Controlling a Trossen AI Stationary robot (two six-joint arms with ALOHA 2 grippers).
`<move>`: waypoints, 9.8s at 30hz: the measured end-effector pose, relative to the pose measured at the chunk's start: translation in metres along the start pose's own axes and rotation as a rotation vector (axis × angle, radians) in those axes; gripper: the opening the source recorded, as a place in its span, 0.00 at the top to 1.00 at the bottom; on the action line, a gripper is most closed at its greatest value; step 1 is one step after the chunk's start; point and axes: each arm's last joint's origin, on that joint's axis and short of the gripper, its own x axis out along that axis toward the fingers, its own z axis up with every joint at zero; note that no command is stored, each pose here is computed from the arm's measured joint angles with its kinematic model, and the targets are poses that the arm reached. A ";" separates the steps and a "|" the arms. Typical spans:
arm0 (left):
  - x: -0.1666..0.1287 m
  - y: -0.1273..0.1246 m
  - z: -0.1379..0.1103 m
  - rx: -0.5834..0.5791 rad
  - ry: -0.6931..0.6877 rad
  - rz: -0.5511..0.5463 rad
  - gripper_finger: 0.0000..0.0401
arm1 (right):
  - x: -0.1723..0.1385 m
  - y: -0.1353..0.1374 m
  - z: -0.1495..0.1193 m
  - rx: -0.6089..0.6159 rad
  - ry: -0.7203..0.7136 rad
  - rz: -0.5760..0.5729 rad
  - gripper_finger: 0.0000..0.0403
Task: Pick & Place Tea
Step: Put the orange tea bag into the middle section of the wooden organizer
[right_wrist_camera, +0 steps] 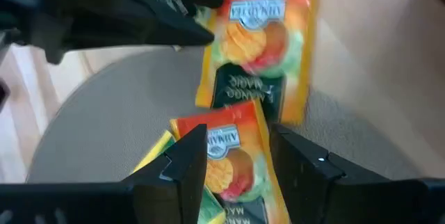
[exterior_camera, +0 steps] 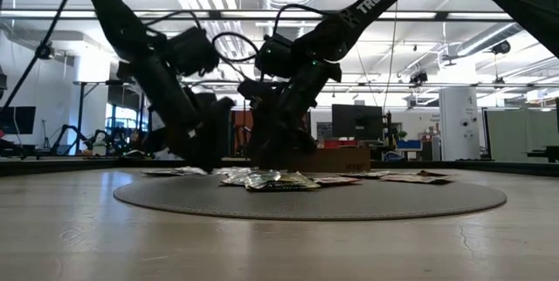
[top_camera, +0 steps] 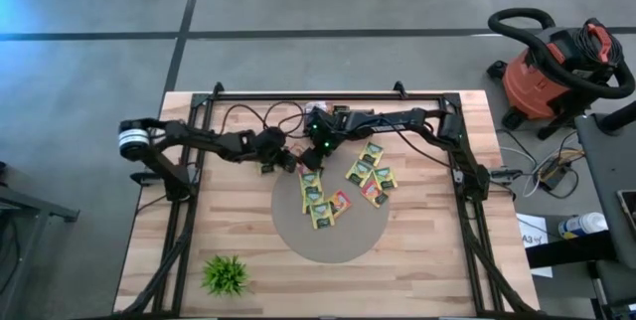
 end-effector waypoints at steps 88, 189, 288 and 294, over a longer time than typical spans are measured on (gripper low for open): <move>-0.048 -0.060 0.027 0.329 -0.117 -0.278 0.70 | -0.062 0.042 0.008 -0.942 0.211 -0.020 0.98; -0.103 -0.059 -0.009 0.030 -0.610 -0.425 0.96 | -0.146 0.063 0.045 -0.835 -0.129 0.197 0.98; -0.045 -0.115 0.030 0.423 -0.461 -0.261 1.00 | -0.151 0.037 0.009 -0.791 0.232 -0.141 0.67; -0.045 -0.115 0.030 0.437 -0.469 -0.257 1.00 | -0.150 0.037 0.010 -0.820 0.226 -0.138 0.87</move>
